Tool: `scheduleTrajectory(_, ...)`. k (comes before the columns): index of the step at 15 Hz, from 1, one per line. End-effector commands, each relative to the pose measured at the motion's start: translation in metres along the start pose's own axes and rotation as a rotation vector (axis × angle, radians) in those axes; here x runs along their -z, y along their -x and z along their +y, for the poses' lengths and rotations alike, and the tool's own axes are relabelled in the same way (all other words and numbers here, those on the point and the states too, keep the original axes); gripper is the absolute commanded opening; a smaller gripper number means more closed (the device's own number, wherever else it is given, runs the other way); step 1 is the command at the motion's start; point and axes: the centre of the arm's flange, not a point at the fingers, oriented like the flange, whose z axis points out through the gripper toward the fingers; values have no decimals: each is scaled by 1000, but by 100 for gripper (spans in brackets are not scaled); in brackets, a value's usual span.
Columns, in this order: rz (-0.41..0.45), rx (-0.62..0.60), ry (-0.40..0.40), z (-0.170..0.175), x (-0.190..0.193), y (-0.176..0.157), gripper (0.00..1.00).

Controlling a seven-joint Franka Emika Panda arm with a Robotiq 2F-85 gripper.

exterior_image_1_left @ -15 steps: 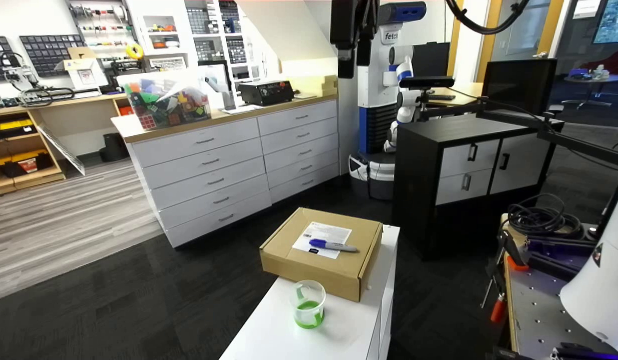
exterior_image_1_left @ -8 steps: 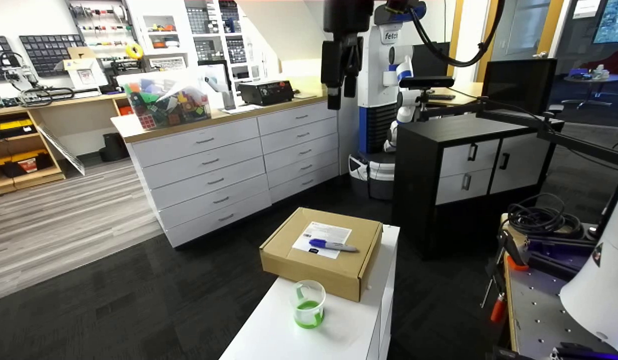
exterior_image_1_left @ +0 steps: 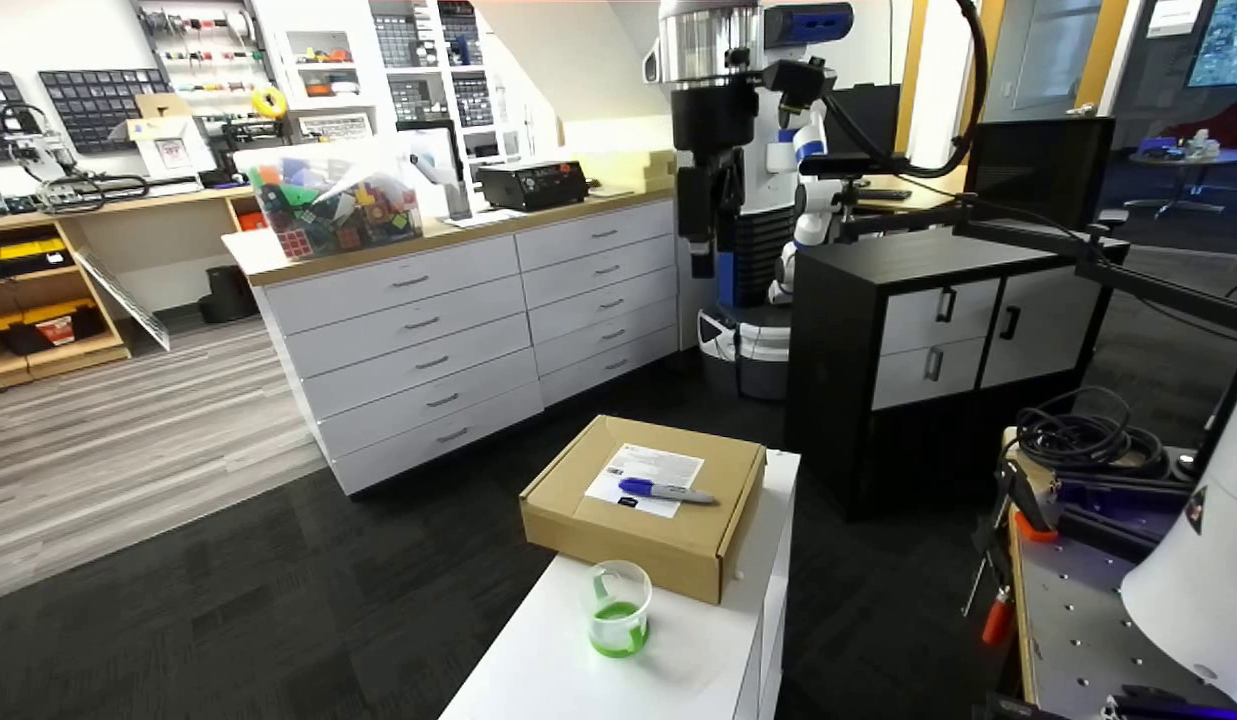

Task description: Pick the marker and place it in the cup

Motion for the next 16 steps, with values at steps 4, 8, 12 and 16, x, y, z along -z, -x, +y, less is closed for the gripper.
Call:
scheduleTrajectory(4,-60,-24,-13,14,-28,10,100)
scheduleTrajectory(8,-60,-17,-12,11,-28,9,100)
scheduleTrajectory(12,-46,-4,-7,12,-42,8,100)
scheduleTrajectory(16,-11,35,2,18,-75,5,100)
